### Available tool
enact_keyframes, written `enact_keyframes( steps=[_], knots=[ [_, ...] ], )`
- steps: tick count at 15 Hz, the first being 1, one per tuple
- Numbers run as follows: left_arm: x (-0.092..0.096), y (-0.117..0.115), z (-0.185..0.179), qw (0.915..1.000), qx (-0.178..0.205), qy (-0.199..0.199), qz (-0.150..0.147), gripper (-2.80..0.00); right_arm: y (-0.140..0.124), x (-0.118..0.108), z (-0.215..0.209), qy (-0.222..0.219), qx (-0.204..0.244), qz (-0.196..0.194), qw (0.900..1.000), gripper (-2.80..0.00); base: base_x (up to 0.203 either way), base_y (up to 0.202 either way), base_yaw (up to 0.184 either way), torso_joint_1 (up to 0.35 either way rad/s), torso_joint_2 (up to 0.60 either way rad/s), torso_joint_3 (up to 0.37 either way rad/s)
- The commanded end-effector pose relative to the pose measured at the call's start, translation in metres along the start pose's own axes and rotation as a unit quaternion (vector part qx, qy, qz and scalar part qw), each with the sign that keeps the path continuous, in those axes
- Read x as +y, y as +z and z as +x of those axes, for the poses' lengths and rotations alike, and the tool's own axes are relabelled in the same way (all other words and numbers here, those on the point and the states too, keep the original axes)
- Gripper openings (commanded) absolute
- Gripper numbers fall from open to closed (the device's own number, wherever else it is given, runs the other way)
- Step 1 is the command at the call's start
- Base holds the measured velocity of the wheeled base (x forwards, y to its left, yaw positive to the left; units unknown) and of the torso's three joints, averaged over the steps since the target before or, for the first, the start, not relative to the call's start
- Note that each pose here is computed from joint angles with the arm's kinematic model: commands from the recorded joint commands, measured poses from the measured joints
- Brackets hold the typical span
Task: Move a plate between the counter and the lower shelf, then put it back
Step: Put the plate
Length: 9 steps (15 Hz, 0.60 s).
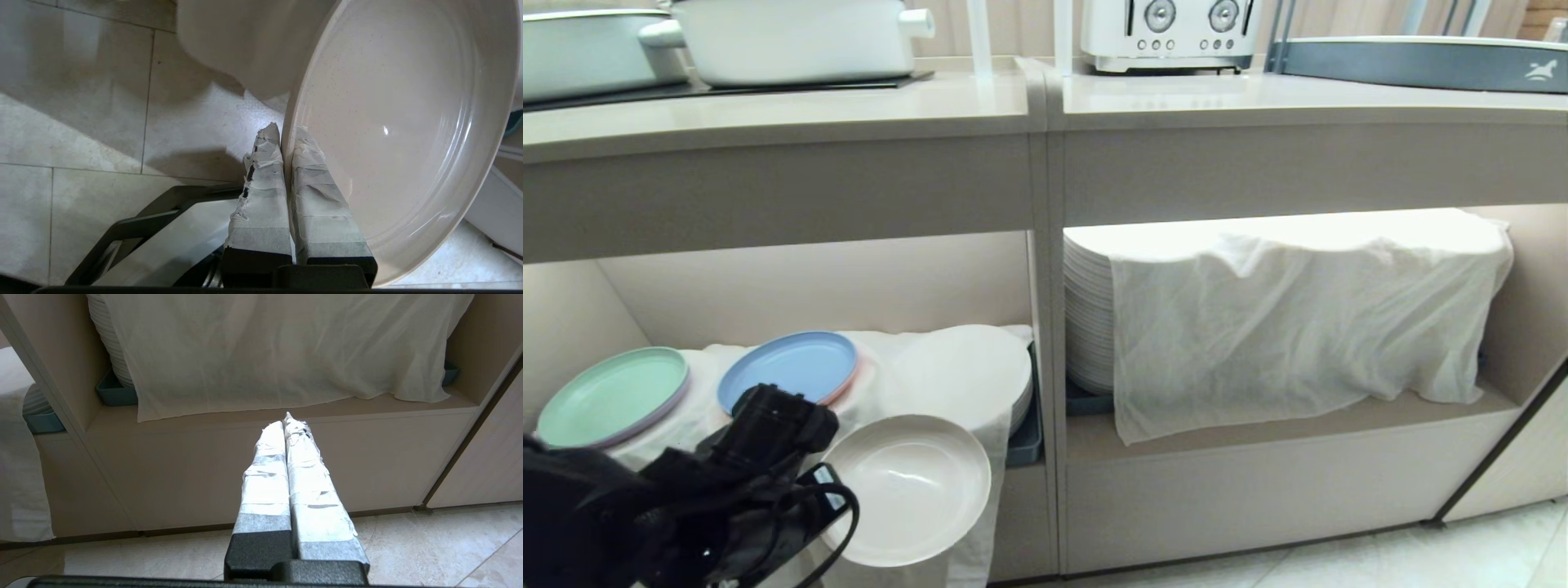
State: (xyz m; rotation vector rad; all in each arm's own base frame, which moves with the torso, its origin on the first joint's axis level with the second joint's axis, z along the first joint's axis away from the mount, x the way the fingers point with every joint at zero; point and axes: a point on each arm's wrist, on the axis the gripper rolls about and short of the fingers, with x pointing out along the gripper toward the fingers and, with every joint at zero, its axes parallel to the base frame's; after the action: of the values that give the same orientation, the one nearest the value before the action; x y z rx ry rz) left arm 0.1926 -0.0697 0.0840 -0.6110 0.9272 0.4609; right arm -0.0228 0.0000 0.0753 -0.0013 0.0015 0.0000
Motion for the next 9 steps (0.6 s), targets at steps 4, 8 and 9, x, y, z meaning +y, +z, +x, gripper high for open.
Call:
enact_keyframes(
  steps=[4, 8, 9],
  knots=[
    [0.039, -0.007, -0.038, 0.9994, -0.019, -0.029, 0.001, -2.80, 0.000, 0.000, 0.000, 0.000, 0.000, 0.000, 1.000, -2.80, 0.000, 0.000, 0.000, 0.000, 0.00, 0.000],
    [0.061, -0.011, -0.069, 0.9977, -0.016, -0.064, 0.015, -2.80, 0.000, 0.000, 0.000, 0.000, 0.000, 0.000, 1.000, -2.80, 0.000, 0.000, 0.000, 0.000, 0.00, 0.000],
    [0.068, -0.013, -0.076, 0.9967, -0.008, -0.078, 0.022, -2.80, 0.000, 0.000, 0.000, 0.000, 0.000, 0.000, 1.000, -2.80, 0.000, 0.000, 0.000, 0.000, 0.00, 0.000]
  ],
)
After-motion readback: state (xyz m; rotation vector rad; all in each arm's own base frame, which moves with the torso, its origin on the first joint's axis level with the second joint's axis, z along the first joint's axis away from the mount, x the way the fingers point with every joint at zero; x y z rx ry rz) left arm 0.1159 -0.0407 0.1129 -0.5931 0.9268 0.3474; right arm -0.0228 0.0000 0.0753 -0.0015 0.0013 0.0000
